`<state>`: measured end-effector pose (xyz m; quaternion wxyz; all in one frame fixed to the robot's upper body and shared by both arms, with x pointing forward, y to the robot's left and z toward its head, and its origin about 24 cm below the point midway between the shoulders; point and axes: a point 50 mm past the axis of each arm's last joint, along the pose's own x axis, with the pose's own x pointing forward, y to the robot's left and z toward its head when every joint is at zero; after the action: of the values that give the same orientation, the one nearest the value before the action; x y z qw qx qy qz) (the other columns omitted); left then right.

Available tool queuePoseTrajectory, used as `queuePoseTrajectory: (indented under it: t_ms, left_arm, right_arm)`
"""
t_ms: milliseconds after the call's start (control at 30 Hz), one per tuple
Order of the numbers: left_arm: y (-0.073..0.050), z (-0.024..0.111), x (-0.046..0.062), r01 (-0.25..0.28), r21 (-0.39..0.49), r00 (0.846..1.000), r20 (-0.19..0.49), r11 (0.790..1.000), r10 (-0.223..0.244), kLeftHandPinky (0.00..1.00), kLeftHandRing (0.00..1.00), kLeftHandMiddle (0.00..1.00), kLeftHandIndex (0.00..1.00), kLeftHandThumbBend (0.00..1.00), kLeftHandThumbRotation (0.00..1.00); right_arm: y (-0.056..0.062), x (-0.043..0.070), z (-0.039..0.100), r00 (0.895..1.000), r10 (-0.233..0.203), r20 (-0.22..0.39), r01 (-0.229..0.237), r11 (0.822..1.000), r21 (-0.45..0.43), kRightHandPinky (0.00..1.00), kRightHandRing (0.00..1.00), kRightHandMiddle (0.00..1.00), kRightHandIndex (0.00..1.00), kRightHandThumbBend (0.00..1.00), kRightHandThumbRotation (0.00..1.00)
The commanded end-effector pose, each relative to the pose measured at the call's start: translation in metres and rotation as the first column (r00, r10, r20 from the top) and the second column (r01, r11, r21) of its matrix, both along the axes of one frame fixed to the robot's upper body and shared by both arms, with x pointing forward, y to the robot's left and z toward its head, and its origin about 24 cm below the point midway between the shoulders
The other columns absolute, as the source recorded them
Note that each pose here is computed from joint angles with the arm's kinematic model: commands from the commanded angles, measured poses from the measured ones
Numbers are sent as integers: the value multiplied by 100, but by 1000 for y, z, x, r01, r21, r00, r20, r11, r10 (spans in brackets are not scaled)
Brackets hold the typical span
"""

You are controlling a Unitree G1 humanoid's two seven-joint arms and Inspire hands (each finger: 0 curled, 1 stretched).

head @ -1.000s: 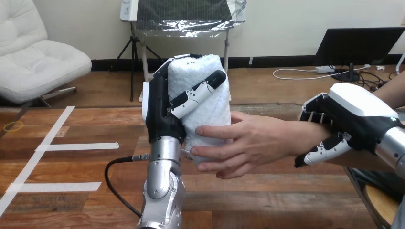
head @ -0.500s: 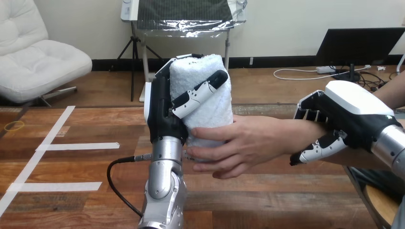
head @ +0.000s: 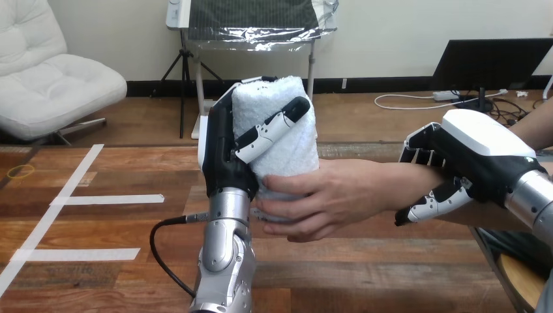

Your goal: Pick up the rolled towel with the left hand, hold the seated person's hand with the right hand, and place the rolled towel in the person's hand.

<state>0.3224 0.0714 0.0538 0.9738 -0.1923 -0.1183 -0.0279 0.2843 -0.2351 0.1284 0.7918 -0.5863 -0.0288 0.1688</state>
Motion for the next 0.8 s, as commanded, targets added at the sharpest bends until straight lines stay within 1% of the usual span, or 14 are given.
queuePoseTrajectory:
  t_ms: [0,167,333,567,767]
  left_arm:
    - [-97,64,-12,271,-251,958,168,929,-234,32,38,42,43,74,0]
    - [-101,63,-16,300,-262,951,162,917,-265,32,37,41,42,76,0]
    - [-103,61,-18,316,-279,947,154,907,-282,32,36,41,41,76,0]
    - [-104,59,-20,329,-288,943,145,899,-299,31,36,41,41,77,0]
    - [-102,60,-20,331,-285,942,148,900,-300,32,36,41,41,77,0]
  right_arm:
    - [11,11,13,998,13,53,-16,998,68,32,37,42,44,84,18]
    - [11,11,13,999,11,52,-14,998,67,32,37,42,44,84,18]
    - [10,11,13,999,13,51,-16,998,65,32,37,42,44,84,17]
    - [9,11,12,999,6,35,-8,998,61,32,37,42,44,84,17]
    - [8,11,11,1000,5,29,-6,998,57,33,37,42,44,84,17]
